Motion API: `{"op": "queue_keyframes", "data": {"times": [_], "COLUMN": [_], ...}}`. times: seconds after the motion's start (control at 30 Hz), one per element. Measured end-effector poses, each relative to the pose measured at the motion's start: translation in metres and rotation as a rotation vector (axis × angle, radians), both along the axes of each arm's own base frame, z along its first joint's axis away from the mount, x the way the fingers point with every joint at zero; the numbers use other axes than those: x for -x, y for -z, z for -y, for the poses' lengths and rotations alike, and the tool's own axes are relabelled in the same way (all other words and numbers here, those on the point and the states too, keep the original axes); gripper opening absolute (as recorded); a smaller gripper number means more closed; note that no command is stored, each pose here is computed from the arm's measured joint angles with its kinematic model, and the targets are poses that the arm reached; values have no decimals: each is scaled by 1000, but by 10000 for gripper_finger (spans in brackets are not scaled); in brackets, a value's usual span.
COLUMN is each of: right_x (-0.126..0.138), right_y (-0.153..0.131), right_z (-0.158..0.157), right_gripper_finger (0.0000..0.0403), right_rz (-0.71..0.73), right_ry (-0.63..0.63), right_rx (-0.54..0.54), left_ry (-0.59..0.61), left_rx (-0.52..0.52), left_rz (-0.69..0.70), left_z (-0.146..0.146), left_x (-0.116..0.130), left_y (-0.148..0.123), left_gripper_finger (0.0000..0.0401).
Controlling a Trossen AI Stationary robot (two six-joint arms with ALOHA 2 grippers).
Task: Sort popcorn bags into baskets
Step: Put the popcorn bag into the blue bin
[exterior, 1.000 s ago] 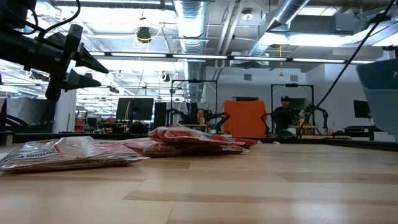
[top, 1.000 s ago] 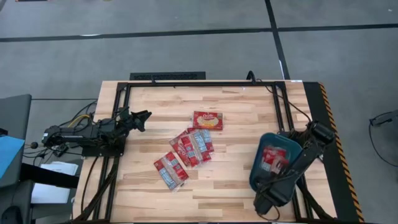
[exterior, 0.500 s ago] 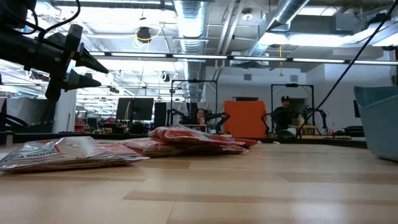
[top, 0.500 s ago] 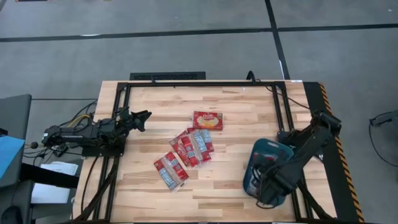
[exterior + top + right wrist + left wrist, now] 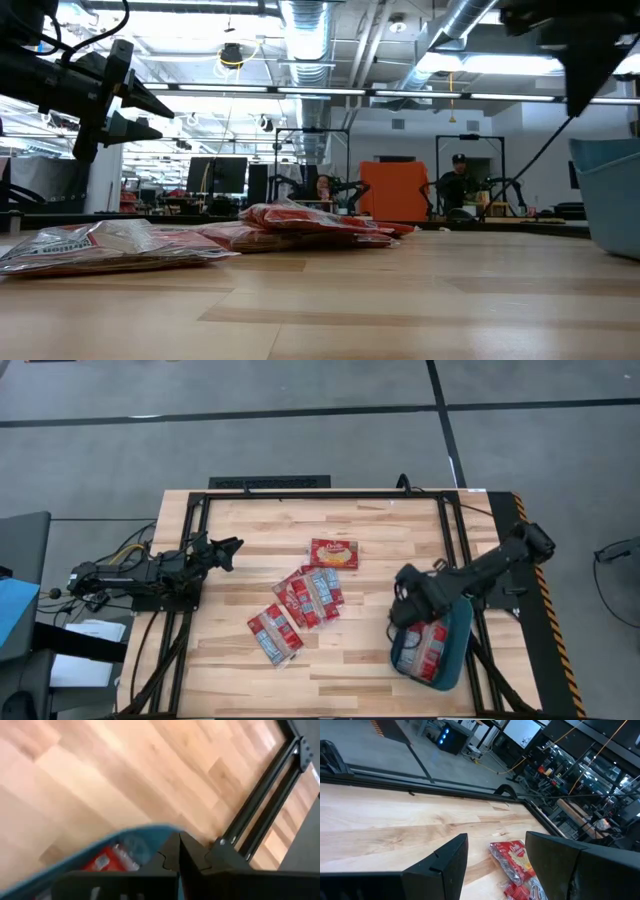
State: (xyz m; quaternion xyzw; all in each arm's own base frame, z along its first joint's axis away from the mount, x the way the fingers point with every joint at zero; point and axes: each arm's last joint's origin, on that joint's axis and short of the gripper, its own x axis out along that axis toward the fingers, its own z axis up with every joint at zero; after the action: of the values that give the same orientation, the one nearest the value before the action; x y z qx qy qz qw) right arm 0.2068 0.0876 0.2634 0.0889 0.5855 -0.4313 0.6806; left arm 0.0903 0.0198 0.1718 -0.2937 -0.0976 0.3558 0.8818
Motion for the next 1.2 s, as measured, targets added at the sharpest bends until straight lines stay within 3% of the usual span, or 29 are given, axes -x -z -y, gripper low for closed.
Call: {"op": "queue_keyframes", "data": {"times": [0.27, 0.4, 0.6, 0.8, 1.0, 1.2], "right_x": [2, 12, 17, 18, 11, -26], "right_y": [10, 33, 44, 28, -1, -46], "right_z": [38, 48, 30, 11, 1, -2], "right_gripper_finger": [17, 16, 10, 27, 19, 20], "right_rz": [-78, -237, -344, -310, -101, 336], "right_ry": [101, 150, 81, 22, -21, -137], "right_rx": [-6, -117, -297, -288, -189, -125], "left_ry": [-2, 8, 13, 9, 9, 7], "left_rx": [-4, -3, -3, -20, -19, 2], "left_rz": [-4, -3, -4, -19, -19, 1], "left_z": [0, 0, 0, 0, 0, 0], "left_x": [0, 0, 0, 0, 0, 0], "left_y": [0, 0, 0, 0, 0, 0], "left_gripper_finger": [187, 187, 187, 187, 187, 187]}}
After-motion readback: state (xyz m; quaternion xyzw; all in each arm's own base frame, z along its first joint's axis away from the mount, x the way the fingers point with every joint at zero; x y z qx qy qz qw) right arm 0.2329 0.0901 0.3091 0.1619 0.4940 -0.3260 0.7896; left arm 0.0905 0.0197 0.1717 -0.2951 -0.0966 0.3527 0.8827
